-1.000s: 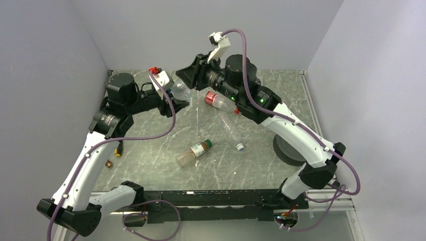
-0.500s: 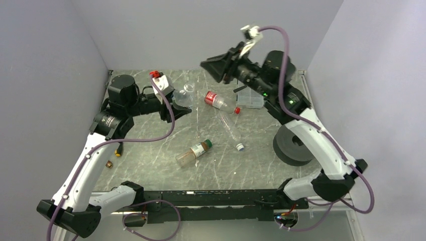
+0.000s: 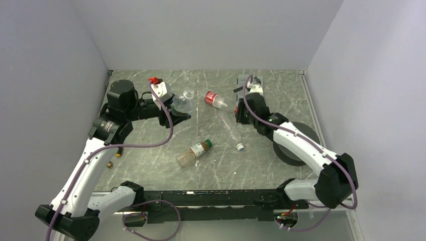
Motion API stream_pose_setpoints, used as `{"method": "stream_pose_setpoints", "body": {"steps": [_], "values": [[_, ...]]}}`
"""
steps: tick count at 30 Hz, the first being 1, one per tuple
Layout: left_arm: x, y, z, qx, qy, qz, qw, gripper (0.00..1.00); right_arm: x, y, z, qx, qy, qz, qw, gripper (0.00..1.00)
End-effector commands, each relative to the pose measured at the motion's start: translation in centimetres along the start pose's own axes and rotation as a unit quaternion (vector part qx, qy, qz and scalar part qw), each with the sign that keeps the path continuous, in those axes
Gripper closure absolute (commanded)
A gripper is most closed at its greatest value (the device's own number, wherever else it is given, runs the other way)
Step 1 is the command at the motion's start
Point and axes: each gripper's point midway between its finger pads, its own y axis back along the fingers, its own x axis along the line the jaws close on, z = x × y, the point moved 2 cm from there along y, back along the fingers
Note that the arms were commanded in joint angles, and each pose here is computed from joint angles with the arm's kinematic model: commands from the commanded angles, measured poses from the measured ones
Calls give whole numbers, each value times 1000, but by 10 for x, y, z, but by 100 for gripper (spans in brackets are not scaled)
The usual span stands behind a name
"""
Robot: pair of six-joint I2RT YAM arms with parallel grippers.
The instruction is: Unscrew the bottle caps
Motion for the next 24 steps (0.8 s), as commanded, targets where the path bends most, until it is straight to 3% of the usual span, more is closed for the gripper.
{"method": "stream_pose_setpoints", "body": {"steps": [1,14,24], "values": [[-8,5,11,-19,-30,-11,999,86,-41,-2,-13,-29,-39,-108,993,97],[-10,6,10,-21,-23,-12,999,86,-97,-33,-93,55,-95,-196,974,93],[-10,5,12,-23,-17,-12,1000,86,-127,-43,-120,53,-123,-272,953,89]]}}
